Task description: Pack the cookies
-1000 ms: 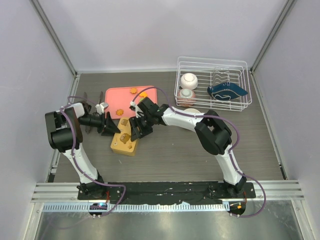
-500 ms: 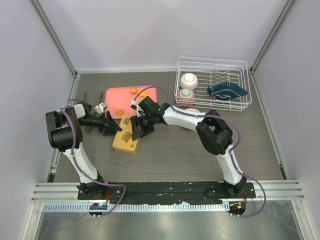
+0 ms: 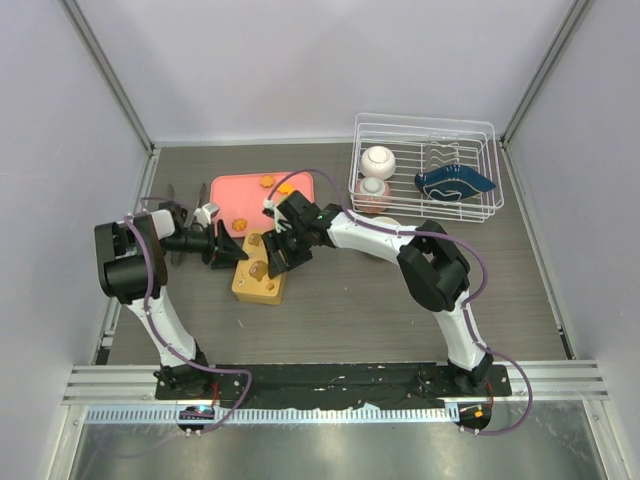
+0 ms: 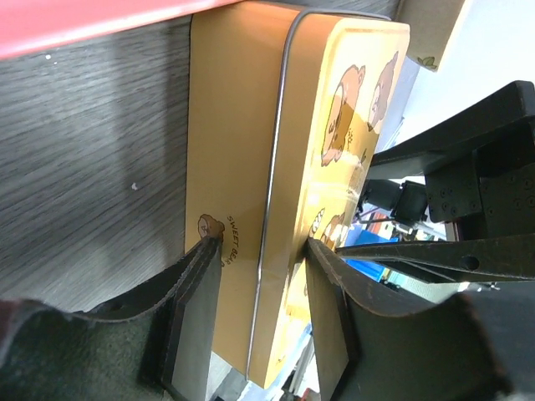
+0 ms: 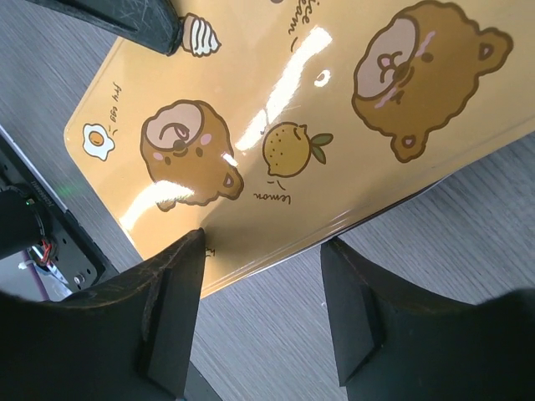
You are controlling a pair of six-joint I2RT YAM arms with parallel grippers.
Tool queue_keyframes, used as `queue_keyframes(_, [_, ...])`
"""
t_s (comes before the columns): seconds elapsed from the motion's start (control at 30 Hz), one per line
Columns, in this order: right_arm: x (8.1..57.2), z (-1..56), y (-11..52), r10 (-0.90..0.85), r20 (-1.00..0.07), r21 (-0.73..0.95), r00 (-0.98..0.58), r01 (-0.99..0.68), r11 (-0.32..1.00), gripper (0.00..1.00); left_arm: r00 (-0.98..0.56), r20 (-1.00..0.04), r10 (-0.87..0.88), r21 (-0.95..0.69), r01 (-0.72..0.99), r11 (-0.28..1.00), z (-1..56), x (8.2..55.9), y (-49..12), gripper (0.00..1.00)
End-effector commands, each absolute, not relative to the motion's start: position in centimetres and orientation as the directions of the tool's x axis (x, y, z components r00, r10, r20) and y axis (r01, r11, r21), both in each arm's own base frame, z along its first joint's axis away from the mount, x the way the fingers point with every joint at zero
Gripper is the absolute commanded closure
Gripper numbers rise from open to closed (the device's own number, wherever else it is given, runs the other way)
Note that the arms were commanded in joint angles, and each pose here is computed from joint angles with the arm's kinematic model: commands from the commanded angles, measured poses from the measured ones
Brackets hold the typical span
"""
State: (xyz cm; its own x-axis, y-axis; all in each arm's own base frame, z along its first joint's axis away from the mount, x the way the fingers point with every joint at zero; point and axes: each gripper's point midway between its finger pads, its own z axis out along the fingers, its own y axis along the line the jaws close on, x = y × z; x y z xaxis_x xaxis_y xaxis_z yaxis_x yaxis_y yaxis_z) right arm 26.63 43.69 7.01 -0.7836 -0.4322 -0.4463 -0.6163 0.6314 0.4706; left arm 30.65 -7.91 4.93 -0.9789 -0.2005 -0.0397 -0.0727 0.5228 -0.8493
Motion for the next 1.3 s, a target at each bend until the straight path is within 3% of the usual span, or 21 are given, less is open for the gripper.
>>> queue_keyframes(0.0, [28.3, 13.2, 45.4, -0.375, -0.594, 0.465, -0.712, -0.684, 0.561, 0.39, -0.985, -0.132, -0.113, -0.763, 0.028, 0.646, 2.2, 30.6, -7.5, 0.52])
queue_keyframes(0.17, [29.5, 12.6, 43.9, -0.366, -0.572, 0.465, -0.735, -0.657, 0.593, 0.38, -0.986, -0.146, -0.086, -0.763, 0.057, 0.644, 2.6, 30.1, -7.8, 0.47])
queue_keyframes(0.27, [29.6, 12.4, 43.3, -0.362, -0.552, 0.493, -0.752, -0.643, 0.586, 0.31, -0.983, -0.168, -0.07, -0.766, 0.086, 0.637, 3.4, 30.0, -7.9, 0.41])
queue_keyframes(0.77, [28.8, 11.2, 42.7, -0.38, -0.505, 0.543, -0.775, -0.628, 0.558, 0.29, -0.971, -0.24, 0.017, -0.802, 0.208, 0.56, 7.5, 28.4, -8.8, 0.22])
queue_keyframes(1.1, [28.6, 10.9, 42.1, -0.384, -0.504, 0.532, -0.774, -0.628, 0.567, 0.29, -0.961, -0.262, 0.086, -0.801, 0.266, 0.537, 9.0, 27.8, -8.6, 0.19])
queue_keyframes(1.27, [28.6, 10.6, 42.0, -0.386, -0.505, 0.527, -0.772, -0.63, 0.57, 0.29, -0.97, -0.194, 0.147, -0.814, 0.243, 0.527, 9.0, 26.3, -8.4, 0.18])
